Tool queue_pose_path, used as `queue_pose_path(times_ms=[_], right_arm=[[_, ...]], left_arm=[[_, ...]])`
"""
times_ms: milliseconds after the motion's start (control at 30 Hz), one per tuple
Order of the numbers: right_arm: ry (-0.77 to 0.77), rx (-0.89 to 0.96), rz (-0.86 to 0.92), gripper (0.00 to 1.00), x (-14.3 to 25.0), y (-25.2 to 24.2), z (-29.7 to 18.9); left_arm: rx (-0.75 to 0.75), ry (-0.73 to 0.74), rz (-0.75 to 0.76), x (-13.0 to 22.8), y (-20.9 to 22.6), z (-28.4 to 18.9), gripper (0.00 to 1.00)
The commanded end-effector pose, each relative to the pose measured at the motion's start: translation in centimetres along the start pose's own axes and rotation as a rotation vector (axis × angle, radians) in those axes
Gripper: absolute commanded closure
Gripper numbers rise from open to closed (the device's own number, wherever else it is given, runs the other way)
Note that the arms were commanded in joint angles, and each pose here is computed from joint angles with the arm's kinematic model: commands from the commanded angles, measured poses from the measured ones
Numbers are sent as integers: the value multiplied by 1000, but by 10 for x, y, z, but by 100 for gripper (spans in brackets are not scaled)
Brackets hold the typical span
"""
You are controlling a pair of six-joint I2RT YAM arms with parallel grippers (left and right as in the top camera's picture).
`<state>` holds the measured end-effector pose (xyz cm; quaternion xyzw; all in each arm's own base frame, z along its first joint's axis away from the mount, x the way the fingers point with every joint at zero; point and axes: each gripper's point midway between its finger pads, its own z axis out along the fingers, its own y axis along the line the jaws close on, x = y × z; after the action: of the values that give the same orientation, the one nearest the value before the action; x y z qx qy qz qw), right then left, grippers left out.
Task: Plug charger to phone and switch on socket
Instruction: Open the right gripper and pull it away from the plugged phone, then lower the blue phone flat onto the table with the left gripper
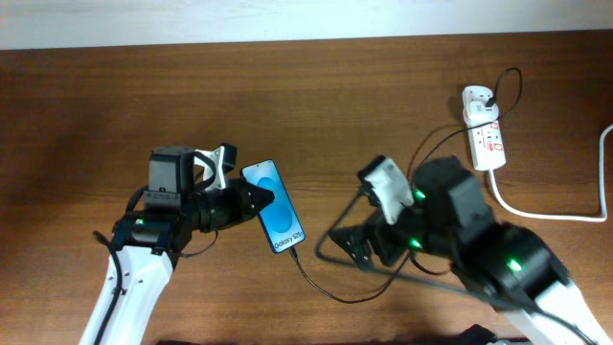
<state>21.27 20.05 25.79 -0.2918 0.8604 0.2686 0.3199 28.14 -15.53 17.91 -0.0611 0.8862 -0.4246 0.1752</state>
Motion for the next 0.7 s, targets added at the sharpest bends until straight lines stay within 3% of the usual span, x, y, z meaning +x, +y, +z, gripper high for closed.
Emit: queue_pose_path(times_ms=[0, 267, 467, 667], right_arm=[[-77, 28, -35, 2, -3, 6, -33], [73, 83, 19, 2, 46, 1, -47], [173, 84, 52, 2, 58, -6, -27], [422, 94, 144, 2, 84, -27, 25]], left_arm=[[-55, -56, 87, -15, -24, -12, 100], [-156, 0, 227, -21, -10, 3, 100], [-187, 44, 191, -37, 23, 45, 100], [-299, 101, 131, -38, 72, 75, 100]])
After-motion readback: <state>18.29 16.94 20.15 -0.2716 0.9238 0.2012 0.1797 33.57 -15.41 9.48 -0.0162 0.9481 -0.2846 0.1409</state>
